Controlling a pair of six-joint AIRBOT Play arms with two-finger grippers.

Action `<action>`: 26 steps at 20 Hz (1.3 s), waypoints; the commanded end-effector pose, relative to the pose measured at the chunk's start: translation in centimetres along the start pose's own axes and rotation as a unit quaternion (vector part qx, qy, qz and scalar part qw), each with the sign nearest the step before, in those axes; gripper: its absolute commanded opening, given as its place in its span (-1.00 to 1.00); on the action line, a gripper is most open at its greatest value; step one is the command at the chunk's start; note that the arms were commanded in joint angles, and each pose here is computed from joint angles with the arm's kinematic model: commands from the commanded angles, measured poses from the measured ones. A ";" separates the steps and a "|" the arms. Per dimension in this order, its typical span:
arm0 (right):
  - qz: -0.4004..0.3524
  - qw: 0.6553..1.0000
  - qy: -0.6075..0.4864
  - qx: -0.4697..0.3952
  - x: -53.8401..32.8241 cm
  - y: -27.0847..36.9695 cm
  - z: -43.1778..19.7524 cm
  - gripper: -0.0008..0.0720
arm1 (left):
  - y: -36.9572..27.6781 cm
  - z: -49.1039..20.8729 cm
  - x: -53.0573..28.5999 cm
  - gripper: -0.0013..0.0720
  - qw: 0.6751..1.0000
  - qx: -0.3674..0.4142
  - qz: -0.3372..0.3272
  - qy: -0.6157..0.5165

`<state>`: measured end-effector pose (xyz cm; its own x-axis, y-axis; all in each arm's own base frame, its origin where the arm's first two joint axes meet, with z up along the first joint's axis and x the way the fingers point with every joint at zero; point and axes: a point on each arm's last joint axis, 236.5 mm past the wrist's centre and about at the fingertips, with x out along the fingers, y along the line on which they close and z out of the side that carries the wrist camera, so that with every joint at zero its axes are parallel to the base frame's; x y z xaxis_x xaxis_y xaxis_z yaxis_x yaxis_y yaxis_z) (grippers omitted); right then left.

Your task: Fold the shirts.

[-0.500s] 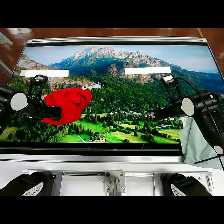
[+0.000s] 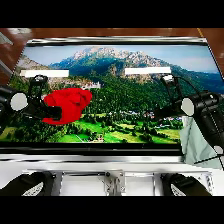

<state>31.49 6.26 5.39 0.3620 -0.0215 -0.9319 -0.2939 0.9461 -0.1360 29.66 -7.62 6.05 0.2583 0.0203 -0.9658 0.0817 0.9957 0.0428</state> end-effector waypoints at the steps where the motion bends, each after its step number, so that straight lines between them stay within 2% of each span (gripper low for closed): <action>1: 0.019 1.000 -0.009 0.007 0.0 0.9 0.4 0.90 | 0.0 0.0 0.0 0.79 1.000 0.000 0.000 0.000; 5: 0.054 0.998 -0.031 0.028 -0.2 2.5 1.5 0.90 | 0.0 0.1 0.0 0.79 1.000 -0.002 -0.001 -0.002; 10: 0.097 0.994 0.006 0.050 -0.5 4.6 -0.1 0.90 | -1.2 4.8 -0.5 0.79 0.994 -0.004 -0.027 -0.103; 15: 0.110 0.992 0.021 0.057 -0.6 5.2 -0.7 0.90 | -2.2 8.7 -1.8 0.78 0.981 -0.004 -0.048 -0.187; 16: 0.110 0.992 0.020 0.058 -0.6 5.2 -0.7 0.90 | -2.4 9.4 -2.0 0.70 0.978 -0.004 -0.052 -0.203; 17: 0.110 0.992 0.018 0.060 -0.6 5.2 -0.6 0.90 | -2.4 10.1 -2.1 0.26 0.975 -0.002 -0.052 -0.216; 18: 0.110 0.992 0.015 0.063 -0.6 5.2 -0.4 0.90 | -2.1 10.8 -1.8 0.16 0.973 0.002 -0.043 -0.225; 19: 0.110 0.992 0.011 0.069 -0.6 5.2 -0.2 0.90 | -1.6 11.1 -0.6 0.45 0.976 -0.007 -0.040 -0.215; 20: 0.109 0.991 0.006 0.077 -0.6 5.2 0.1 0.90 | -0.9 11.0 1.5 1.00 0.981 -0.029 -0.041 -0.186; 26: 0.110 0.988 -0.021 0.110 -0.6 5.0 1.5 0.90 | 3.0 9.1 13.1 1.00 0.991 -0.123 -0.039 -0.030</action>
<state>30.69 11.39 5.57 0.3285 0.1941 -0.9244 -0.2030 0.9703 0.1316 41.65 -6.54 0.20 0.4140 -0.0461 -0.9091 -0.0560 0.9955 -0.0760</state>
